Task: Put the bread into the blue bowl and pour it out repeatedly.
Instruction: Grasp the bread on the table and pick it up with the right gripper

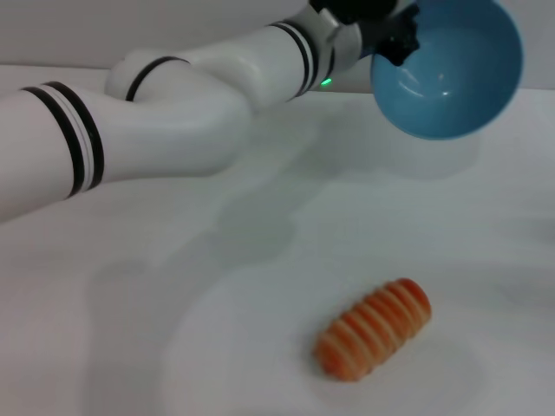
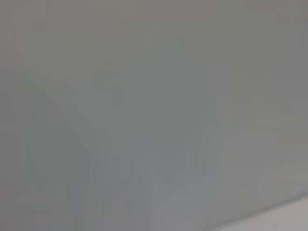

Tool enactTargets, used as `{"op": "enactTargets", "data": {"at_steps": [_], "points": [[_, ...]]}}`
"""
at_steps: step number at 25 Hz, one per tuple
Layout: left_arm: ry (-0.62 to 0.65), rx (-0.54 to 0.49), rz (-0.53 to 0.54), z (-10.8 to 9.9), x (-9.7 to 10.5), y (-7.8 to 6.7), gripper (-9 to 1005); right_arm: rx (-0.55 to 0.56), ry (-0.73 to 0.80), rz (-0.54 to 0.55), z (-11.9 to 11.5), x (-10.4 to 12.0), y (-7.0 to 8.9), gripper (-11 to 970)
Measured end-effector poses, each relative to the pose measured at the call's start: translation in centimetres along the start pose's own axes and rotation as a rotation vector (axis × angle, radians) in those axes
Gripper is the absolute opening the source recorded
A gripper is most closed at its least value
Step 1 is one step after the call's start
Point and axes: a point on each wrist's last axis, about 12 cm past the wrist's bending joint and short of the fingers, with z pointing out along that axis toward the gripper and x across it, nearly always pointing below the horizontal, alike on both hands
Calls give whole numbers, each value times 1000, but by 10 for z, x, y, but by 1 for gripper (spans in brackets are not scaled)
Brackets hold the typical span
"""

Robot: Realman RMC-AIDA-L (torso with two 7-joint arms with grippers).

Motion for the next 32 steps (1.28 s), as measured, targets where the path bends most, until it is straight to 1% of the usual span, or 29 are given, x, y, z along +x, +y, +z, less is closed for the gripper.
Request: {"op": "enactTargets", "data": {"at_steps": [1,3,5,9,10,11,13,14,15,16,20,24,26,32], "points": [[19,-5,-32,0,2,4,-2,0,0,0,0,0,0,546],[43,-7,-69,0,3,8,-2,-74,109,5,5,3,6,546],[62,-9,-95,0,5,10,-1,-123,207,40,9,5,11,591],[80,-6,-131,-1,7,11,-1,-174,323,109,12,7,20,681],[89,-12,-172,-2,8,14,-1,-230,408,155,14,10,30,703],[89,-12,-172,-2,8,14,-1,-230,408,155,14,10,30,717],[99,-29,-219,-3,11,21,-1,-290,504,186,18,12,43,744],[101,-32,-227,-3,11,22,-1,-338,567,202,22,13,54,758],[101,-32,-227,-3,11,22,-1,-338,567,202,22,13,54,772],[103,-33,-232,-4,12,22,-1,-356,585,211,23,14,59,786],[110,-39,-250,-6,17,23,-2,-401,646,247,28,17,75,786],[115,-44,-260,-7,20,24,-2,-418,710,249,32,21,85,786],[116,-45,-261,-8,21,24,-2,-429,763,255,35,23,94,785],[119,-46,-263,-8,22,24,-1,-420,831,263,38,30,102,785]]}}
